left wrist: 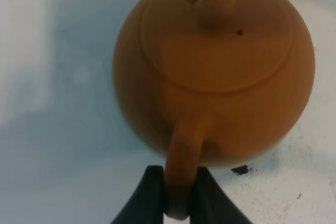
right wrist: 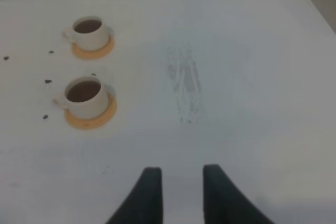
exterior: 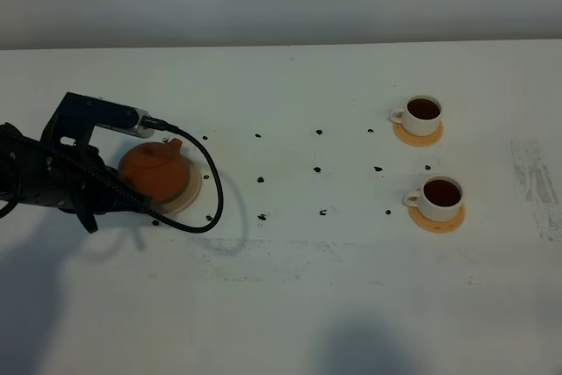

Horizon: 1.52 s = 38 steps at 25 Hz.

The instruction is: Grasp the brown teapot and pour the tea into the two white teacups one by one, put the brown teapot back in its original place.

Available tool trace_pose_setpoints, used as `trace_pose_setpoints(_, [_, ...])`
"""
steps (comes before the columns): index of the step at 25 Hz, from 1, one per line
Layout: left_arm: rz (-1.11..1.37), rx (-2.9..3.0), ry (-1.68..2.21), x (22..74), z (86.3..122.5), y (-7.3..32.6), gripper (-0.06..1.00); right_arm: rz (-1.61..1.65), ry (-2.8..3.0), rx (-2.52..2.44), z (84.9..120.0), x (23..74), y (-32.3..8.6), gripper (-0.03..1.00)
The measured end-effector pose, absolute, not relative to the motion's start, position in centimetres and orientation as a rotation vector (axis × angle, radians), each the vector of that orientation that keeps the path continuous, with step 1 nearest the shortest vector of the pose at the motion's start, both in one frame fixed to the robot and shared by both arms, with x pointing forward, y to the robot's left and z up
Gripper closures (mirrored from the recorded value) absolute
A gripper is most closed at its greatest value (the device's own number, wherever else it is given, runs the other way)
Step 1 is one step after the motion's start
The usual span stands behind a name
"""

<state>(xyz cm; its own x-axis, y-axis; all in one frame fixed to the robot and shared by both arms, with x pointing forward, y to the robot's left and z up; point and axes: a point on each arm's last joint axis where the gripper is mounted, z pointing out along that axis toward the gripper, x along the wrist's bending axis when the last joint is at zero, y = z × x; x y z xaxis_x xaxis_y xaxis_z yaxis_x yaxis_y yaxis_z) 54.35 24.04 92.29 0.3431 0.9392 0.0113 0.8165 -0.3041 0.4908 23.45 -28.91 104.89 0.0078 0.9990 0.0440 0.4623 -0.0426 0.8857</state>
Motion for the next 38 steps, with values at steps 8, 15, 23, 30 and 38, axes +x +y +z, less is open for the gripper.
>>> trace_pose_setpoints(8, [0.4, 2.219, 1.548, 54.2, 92.2, 24.0, 0.78, 0.978, 1.535, 1.589, 104.9, 23.4, -28.9, 0.74])
trace_pose_setpoints(15, [0.399, 2.219, 1.549, 54.2, 92.2, 24.0, 0.49, 0.978, 1.535, 1.589, 104.9, 23.4, -28.9, 0.74])
trace_pose_setpoints(23, [0.457, 2.184, 1.509, 54.0, 94.2, 24.1, 0.46, 0.978, 1.535, 1.589, 104.9, 23.4, -28.9, 0.74])
trace_pose_setpoints(30, [0.617, 2.038, 1.547, 53.4, 98.5, 27.5, 0.45, 0.978, 1.535, 1.589, 104.9, 23.4, -28.9, 0.74])
trace_pose_setpoints(38, [0.747, 1.832, 1.665, 49.2, 104.9, 31.9, 0.46, 0.978, 1.535, 1.589, 104.9, 23.4, -28.9, 0.74])
